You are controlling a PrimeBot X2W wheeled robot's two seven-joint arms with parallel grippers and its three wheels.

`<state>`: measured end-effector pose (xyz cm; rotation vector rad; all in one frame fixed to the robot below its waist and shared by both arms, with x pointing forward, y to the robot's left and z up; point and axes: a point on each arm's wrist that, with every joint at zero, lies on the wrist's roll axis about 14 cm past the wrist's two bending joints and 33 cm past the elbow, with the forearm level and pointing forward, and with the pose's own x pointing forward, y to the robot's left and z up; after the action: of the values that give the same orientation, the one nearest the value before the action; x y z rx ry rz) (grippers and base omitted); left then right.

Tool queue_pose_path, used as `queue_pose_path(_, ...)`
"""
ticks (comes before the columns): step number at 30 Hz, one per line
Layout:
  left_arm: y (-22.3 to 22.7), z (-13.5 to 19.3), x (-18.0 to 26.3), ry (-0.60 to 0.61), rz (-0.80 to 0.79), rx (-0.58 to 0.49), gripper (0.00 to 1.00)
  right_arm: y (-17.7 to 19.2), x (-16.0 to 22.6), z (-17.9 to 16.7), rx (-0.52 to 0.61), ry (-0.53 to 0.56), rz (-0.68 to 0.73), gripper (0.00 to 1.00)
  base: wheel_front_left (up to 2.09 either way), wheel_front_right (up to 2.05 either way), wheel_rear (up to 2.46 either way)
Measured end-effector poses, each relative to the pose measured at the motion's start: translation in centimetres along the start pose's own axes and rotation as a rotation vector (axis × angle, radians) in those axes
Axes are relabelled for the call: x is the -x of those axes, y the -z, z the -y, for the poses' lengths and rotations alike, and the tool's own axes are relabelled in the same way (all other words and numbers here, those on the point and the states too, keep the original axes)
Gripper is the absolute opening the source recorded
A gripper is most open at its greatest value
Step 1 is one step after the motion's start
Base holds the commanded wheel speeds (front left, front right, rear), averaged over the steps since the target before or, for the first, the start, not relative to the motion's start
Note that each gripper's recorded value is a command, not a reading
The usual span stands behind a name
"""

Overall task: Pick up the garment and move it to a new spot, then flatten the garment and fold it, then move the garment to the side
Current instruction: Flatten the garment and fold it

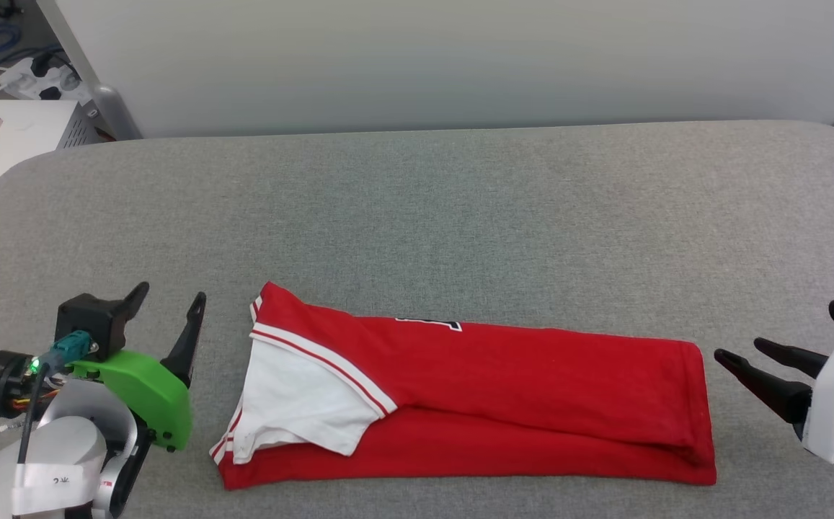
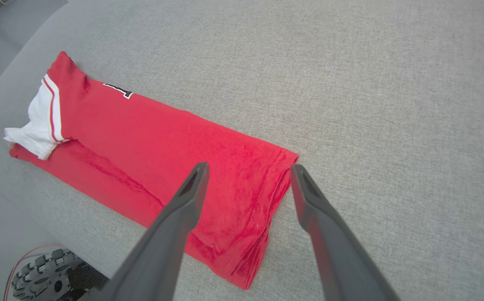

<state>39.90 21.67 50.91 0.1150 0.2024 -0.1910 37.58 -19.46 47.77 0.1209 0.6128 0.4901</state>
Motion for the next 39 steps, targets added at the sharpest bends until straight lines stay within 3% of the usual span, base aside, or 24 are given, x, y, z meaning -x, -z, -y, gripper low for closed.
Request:
queue_pose_path(6, -4.2, -0.7, 0.1, -0.142, 0.193, -0.037, 1.00, 2.0, 0.3, 1.9, -0.094, 0.038, -0.088, 1.00, 0.00, 0.00, 0.00)
queue_pose_path(13, -4.3, -0.8, 1.4, -0.223, 0.280, -0.066, 1.00, 3.7, -1.0, 2.7, -0.173, 0.044, -0.162, 1.00, 0.00, 0.00, 0.00)
queue_pose_path(25, -1.1, -2.1, 2.1, -0.328, 0.252, -0.029, 1.00, 7.6, -5.1, 1.2, -0.255, -0.015, -0.306, 1.00, 0.00, 0.00, 0.00)
queue_pose_path(37, 0.2, -1.7, 3.2, -0.389, 0.262, 0.010, 1.00, 7.7, -8.7, -2.3, -0.238, -0.129, -0.342, 1.00, 0.00, 0.00, 0.00)
queue_pose_path(39, 0.4, -1.5, 3.3, -0.384, 0.261, 0.009, 1.00, 7.7, -8.8, -2.3, -0.217, -0.129, -0.344, 0.41, 0.00, 0.00, 0.00)
